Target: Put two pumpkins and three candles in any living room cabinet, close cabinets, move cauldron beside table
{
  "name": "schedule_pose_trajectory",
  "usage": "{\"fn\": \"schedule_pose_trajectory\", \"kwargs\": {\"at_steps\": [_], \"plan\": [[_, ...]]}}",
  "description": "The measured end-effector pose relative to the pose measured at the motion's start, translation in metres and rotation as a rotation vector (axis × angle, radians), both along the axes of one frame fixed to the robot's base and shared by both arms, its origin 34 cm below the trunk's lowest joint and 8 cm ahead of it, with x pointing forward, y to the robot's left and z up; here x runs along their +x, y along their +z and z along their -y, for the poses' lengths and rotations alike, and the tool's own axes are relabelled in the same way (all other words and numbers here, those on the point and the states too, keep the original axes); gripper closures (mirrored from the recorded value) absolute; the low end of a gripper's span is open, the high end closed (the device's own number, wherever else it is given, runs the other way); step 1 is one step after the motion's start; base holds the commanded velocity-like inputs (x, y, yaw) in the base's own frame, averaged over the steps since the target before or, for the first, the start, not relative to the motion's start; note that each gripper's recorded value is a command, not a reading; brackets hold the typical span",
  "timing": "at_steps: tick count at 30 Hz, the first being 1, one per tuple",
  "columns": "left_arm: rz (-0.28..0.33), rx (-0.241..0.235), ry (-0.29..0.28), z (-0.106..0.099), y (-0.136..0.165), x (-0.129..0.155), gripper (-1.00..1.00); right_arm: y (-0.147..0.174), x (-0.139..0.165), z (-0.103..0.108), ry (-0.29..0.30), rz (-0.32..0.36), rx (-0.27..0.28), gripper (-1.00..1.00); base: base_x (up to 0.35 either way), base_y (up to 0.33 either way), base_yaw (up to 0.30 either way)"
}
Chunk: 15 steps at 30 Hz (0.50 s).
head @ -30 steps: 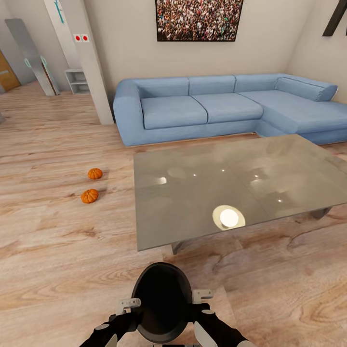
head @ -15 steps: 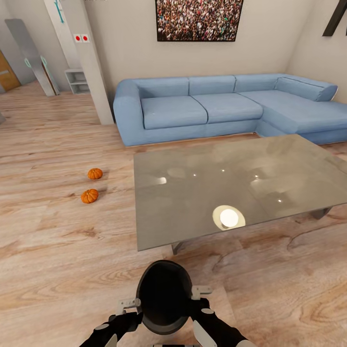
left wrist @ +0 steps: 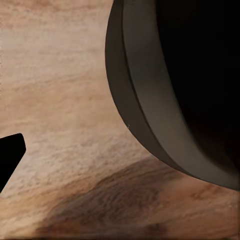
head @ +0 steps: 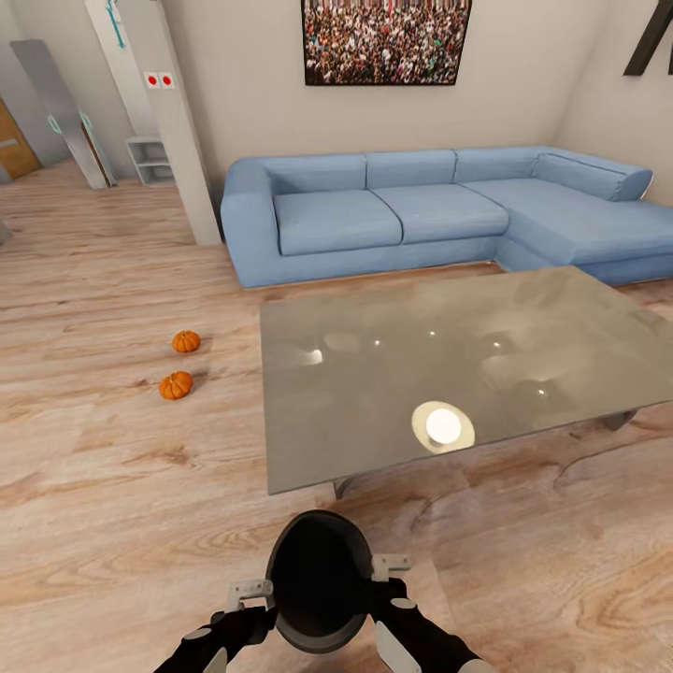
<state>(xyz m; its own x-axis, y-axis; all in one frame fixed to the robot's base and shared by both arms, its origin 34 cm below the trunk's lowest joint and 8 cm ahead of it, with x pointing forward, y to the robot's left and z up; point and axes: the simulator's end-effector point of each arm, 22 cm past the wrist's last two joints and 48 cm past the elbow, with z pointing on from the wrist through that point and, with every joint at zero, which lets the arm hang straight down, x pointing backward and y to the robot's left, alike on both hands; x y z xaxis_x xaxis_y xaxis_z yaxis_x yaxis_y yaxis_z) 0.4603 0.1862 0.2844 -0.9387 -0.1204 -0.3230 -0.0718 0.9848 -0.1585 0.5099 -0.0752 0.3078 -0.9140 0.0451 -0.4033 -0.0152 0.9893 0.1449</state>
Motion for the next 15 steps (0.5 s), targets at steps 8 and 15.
{"fn": "schedule_pose_trajectory", "kwargs": {"at_steps": [8,15], "plan": [[-0.001,-0.005,0.007,0.001,0.017,0.005,-1.0,0.017,0.003,0.0,-0.001,0.0,0.0,-1.0,0.0,0.0,0.0],[-0.01,-0.016,0.007,0.003,0.034,0.01,-1.0,0.031,0.006,0.001,-0.002,-0.001,-0.001,-1.0,-0.088,0.0,0.0]]}}
